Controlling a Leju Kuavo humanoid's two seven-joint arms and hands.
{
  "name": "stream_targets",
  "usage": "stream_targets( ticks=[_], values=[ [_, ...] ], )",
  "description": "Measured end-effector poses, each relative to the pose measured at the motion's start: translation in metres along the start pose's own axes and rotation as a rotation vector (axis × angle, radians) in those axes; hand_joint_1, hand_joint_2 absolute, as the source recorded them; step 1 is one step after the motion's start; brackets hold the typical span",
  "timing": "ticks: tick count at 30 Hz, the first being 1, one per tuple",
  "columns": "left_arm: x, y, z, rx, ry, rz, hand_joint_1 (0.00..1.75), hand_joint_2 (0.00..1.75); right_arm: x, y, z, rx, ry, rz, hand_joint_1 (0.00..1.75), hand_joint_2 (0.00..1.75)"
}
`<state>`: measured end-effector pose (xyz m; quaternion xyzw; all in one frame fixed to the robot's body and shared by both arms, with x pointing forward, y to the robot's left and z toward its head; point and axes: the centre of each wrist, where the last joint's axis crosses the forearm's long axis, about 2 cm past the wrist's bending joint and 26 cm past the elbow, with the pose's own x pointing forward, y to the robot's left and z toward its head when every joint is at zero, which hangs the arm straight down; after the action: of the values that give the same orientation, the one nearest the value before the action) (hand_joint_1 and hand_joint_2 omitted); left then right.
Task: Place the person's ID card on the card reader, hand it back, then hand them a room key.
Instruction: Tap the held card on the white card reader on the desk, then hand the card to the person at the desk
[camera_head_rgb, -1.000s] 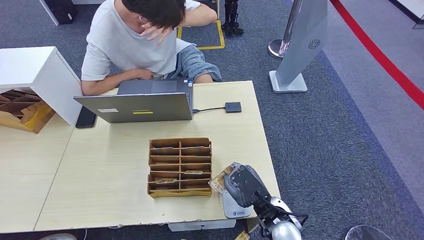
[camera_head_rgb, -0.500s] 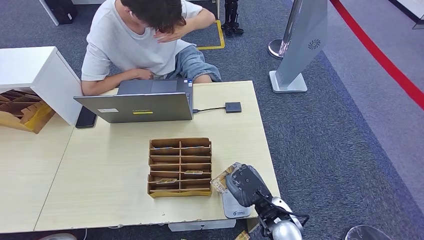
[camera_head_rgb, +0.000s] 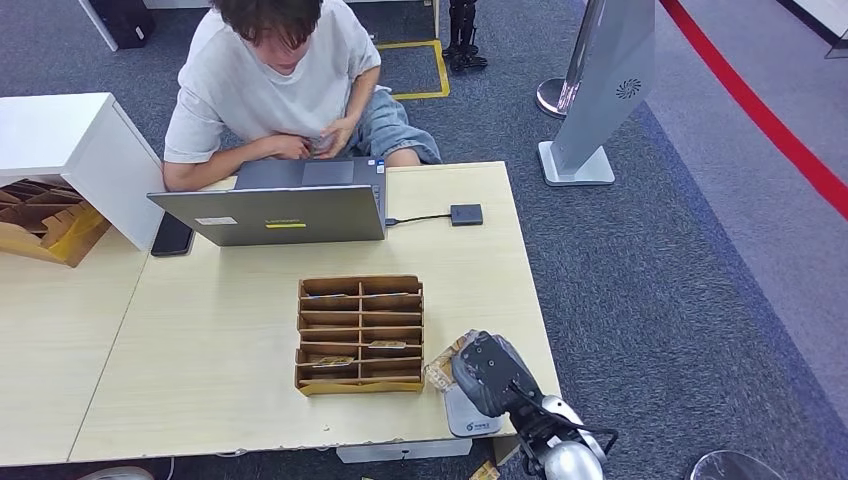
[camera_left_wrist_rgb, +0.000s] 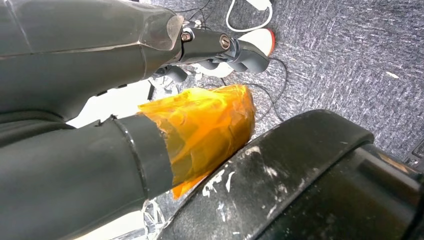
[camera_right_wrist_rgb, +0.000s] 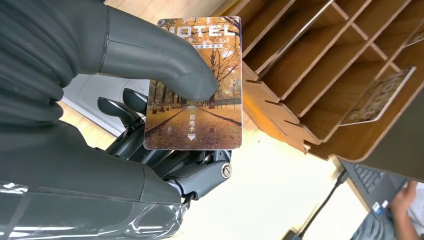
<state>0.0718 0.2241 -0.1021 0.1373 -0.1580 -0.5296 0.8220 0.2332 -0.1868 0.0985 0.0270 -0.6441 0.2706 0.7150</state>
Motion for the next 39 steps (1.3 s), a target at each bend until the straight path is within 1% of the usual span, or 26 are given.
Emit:
stream_targets(
  ticks=[21, 32, 39],
  values=[
    [0.000, 0.000, 0.000, -0.001, -0.001, -0.007, 0.00, 0.00, -0.021, 0.004, 0.000, 0.012, 0.113, 0.030, 1.75, 1.75],
    [0.000, 0.000, 0.000, 0.001, 0.000, -0.006, 0.00, 0.00, -0.024, 0.003, -0.003, -0.031, 0.163, 0.071, 1.75, 1.75],
    [0.000, 0.000, 0.000, 0.002, 0.001, -0.006, 0.00, 0.00, -0.024, 0.002, -0.005, -0.040, 0.173, 0.072, 1.75, 1.75]
  ],
)
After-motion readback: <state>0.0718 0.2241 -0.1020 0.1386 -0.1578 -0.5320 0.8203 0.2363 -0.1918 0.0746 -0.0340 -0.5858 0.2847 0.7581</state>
